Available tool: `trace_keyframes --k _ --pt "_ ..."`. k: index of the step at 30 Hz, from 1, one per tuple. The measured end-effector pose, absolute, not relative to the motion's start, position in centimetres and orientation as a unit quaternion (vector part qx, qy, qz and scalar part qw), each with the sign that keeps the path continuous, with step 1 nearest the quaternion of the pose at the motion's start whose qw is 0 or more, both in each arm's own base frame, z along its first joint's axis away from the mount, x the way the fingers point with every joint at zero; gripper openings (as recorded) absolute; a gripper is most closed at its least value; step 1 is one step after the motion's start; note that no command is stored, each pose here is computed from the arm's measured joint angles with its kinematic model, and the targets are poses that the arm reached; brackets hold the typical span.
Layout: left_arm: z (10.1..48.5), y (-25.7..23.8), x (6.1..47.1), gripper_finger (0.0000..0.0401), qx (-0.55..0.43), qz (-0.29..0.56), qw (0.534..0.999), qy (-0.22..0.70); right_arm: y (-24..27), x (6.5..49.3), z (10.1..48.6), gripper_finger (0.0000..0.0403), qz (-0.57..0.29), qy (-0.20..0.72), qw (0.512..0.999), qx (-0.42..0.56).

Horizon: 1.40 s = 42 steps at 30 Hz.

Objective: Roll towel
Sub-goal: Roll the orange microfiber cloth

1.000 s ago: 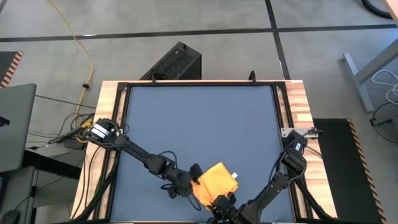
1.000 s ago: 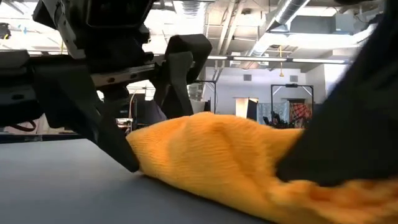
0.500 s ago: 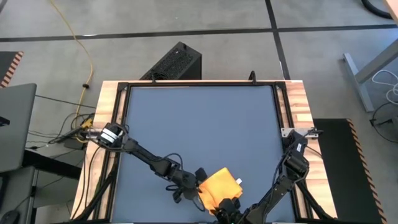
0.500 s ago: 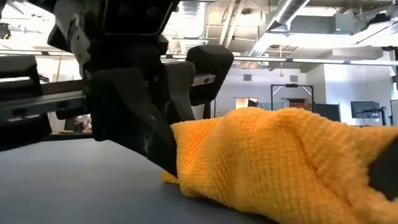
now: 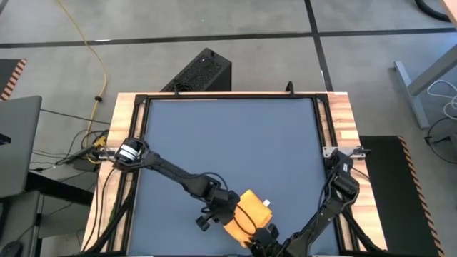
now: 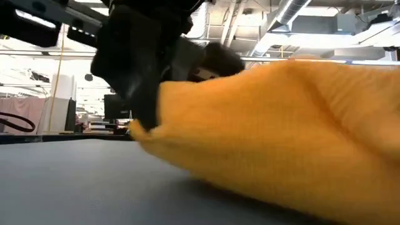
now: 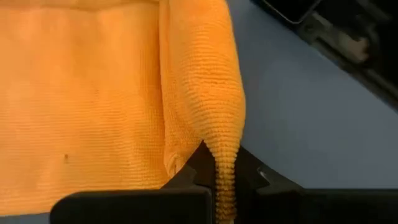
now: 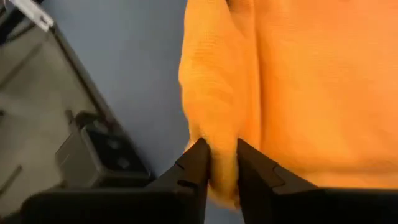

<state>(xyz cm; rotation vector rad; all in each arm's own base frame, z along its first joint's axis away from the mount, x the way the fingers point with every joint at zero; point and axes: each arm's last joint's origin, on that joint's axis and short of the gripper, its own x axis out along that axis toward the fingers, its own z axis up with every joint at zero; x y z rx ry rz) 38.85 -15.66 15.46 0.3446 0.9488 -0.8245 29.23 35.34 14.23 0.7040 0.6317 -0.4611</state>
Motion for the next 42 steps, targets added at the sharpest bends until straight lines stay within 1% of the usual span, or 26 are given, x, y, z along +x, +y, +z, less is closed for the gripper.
trace_keyframes --k 3,8,12,16,19,22,25,28,31,35,38,40,42 --pt "15.5 -15.2 38.7 0.0001 0.114 -0.393 0.784 0.467 34.8 28.9 16.2 0.0123 -0.209 0.313 0.871 0.316" --pt "15.6 -14.1 39.0 0.0001 0.041 -0.387 0.782 0.487 34.5 28.0 19.4 0.0165 -0.178 0.311 0.893 0.271" --pt "15.8 -12.8 39.6 0.0000 -0.029 -0.385 0.780 0.492 34.6 28.9 19.8 0.0186 -0.148 0.291 0.920 0.217" --pt "15.8 -11.3 40.0 0.0000 -0.080 -0.355 0.780 0.509 33.9 31.3 18.6 0.0188 -0.136 0.285 0.931 0.185" --pt "15.2 -10.5 40.2 0.0000 -0.116 -0.340 0.771 0.525 32.6 33.3 17.5 0.0178 -0.141 0.293 0.931 0.164" --pt "13.7 -10.2 40.4 0.0000 -0.145 -0.336 0.752 0.548 31.2 34.6 17.0 0.0161 -0.163 0.298 0.928 0.152" --pt "11.6 -10.2 40.3 0.0000 -0.183 -0.342 0.719 0.577 30.3 35.2 16.9 0.0138 -0.176 0.301 0.925 0.151" --pt "10.8 -10.0 40.5 0.0004 -0.203 -0.344 0.706 0.585 30.1 35.3 16.8 0.0111 -0.179 0.304 0.923 0.153" --pt "10.8 -9.6 40.6 0.0022 -0.198 -0.333 0.712 0.585 30.2 35.2 16.8 0.0082 -0.183 0.303 0.922 0.159" --pt "11.9 -9.0 40.8 0.0051 -0.191 -0.329 0.733 0.564 30.3 34.8 16.7 0.0049 -0.192 0.304 0.916 0.177" --pt "12.8 -8.6 41.2 0.0074 -0.183 -0.322 0.754 0.543 30.2 34.7 15.8 0.0025 -0.212 0.310 0.907 0.189" --pt "13.1 -8.5 41.2 0.0089 -0.178 -0.319 0.760 0.538 30.2 34.7 14.5 0.0013 -0.223 0.321 0.899 0.199" --pt "13.2 -8.6 41.2 0.0105 -0.173 -0.321 0.760 0.537 30.2 34.5 14.0 0.0009 -0.234 0.325 0.893 0.204"
